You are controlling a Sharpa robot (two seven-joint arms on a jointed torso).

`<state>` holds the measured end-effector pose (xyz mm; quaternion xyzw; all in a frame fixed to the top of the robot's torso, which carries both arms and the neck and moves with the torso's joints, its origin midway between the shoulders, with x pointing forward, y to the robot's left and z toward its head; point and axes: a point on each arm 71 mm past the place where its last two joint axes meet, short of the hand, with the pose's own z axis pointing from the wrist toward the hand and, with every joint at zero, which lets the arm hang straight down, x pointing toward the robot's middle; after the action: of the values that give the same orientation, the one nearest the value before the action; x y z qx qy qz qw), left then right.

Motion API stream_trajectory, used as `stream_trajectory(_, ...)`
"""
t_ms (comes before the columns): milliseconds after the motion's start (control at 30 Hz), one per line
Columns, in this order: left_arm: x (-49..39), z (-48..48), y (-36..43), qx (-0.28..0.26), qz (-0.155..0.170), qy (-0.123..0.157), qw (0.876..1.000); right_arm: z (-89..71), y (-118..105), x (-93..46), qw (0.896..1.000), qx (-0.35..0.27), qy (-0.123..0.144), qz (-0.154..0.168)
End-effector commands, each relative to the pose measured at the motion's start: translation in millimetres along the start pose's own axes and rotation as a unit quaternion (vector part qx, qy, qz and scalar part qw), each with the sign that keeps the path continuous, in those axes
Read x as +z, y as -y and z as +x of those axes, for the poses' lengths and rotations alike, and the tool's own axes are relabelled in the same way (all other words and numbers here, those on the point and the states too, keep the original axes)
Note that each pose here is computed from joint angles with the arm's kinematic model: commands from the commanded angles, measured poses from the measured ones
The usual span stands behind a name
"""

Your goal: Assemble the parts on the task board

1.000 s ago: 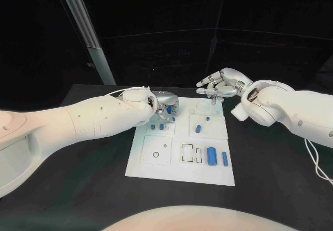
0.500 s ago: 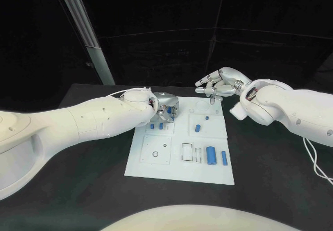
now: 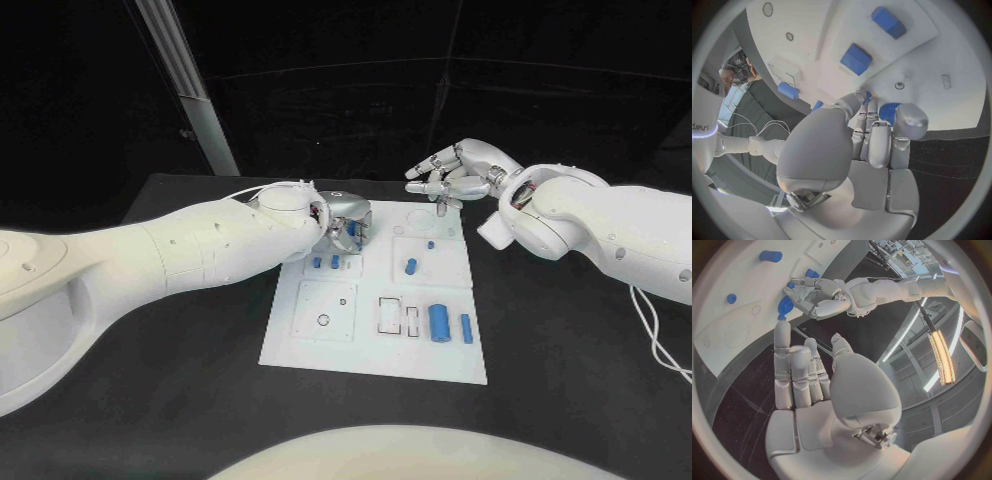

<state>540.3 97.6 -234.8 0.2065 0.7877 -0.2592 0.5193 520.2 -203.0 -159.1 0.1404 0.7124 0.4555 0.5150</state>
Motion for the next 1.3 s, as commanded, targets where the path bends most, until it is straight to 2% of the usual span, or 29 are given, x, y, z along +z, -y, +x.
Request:
stream_trajectory(33,-0.1,5.6,-1.5,0.004,-0.006,-0.017,1.0,-0.7,-1.8,0.4,1.0,-0.001,0.001,-0.005)
stream_trajectory(267,-1.8,3.5,-2.6,0.004,-0.002,0.004,1.0,-0.9,-1.7,0.2,1.0,-0.001,0.001,-0.006)
stream_trajectory(467,-7.4,-0.6,-1.9,0.003,0.013,0.032,0.999,-1.4,-1.4,-0.2,1.0,-0.001,0.002,-0.006)
stream_trajectory(700,-15.7,-14.8,-2.3,-0.004,0.02,0.059,0.998,-2.3,-0.8,-0.9,1.0,-0.002,0.003,-0.005)
stream_trajectory(867,-25.1,-27.4,-9.7,-0.009,0.014,0.074,0.997,-3.0,-0.2,-1.4,1.0,-0.002,0.004,-0.004)
stream_trajectory(1000,-31.8,-31.5,-16.5,-0.011,0.008,0.074,0.997,-3.4,0.1,-1.7,1.0,-0.002,0.004,-0.004)
stream_trajectory(1300,-45.2,-30.2,-35.0,-0.014,-0.01,0.05,0.999,-4.2,0.9,-2.1,1.0,-0.002,0.005,-0.003)
